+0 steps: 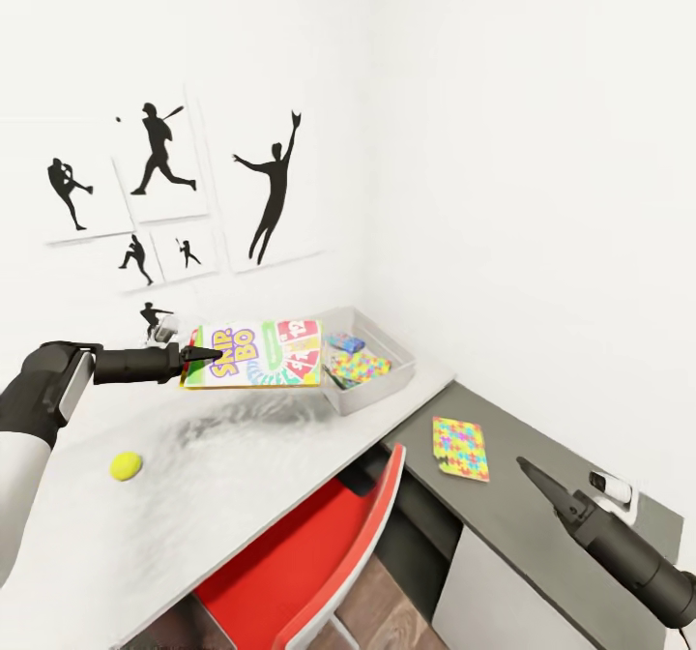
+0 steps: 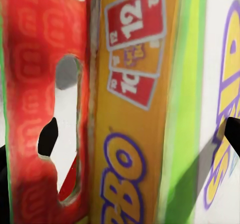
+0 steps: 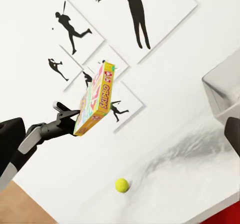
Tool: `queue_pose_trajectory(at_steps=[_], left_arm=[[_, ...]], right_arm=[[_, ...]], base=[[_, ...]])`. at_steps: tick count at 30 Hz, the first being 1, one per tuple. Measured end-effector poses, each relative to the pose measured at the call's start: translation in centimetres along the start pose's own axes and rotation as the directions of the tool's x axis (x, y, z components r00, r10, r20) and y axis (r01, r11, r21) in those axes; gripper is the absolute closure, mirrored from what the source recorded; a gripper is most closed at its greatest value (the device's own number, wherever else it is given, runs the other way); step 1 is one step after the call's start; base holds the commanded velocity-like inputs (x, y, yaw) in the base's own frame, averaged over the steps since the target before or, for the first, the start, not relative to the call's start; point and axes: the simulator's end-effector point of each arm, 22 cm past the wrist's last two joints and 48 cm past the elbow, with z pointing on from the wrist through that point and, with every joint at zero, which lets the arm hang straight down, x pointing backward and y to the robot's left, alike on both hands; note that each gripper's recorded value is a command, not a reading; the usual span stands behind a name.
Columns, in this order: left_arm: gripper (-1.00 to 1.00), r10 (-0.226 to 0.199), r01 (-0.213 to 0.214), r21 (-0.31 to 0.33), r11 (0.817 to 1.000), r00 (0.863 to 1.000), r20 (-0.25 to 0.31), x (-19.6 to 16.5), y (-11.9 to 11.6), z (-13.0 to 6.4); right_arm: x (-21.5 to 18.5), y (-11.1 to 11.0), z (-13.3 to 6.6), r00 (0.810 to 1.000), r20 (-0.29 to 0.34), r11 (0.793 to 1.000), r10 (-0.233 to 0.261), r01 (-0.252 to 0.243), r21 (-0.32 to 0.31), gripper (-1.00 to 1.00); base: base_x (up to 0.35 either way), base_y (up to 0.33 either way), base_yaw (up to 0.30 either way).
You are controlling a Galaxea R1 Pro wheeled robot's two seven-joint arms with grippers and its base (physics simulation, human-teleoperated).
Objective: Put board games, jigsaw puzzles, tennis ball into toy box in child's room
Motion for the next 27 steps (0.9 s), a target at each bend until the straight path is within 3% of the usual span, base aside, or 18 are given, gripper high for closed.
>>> queue_pose_trajectory(at_steps=[20,27], left_arm=[[1.0,0.001,-0.001,0.008,1.0,1.0,0.0,0.02,-0.32,0.26],[1.0,-0.001,0.001,0.01,1.0,1.0,0.0,0.0,-0.36,0.29]], right_arm=[[0.01,-0.01,-0.01,1.0,0.0,1.0,0.0,0.0,0.001,-1.0],[0.04,-0.06,-0.03,1.0,-0.001,1.0,0.001,-0.001,0.002,-1.0]], base=[[0.157,-0.083,0.288],[0.135,-0.008,0.111]])
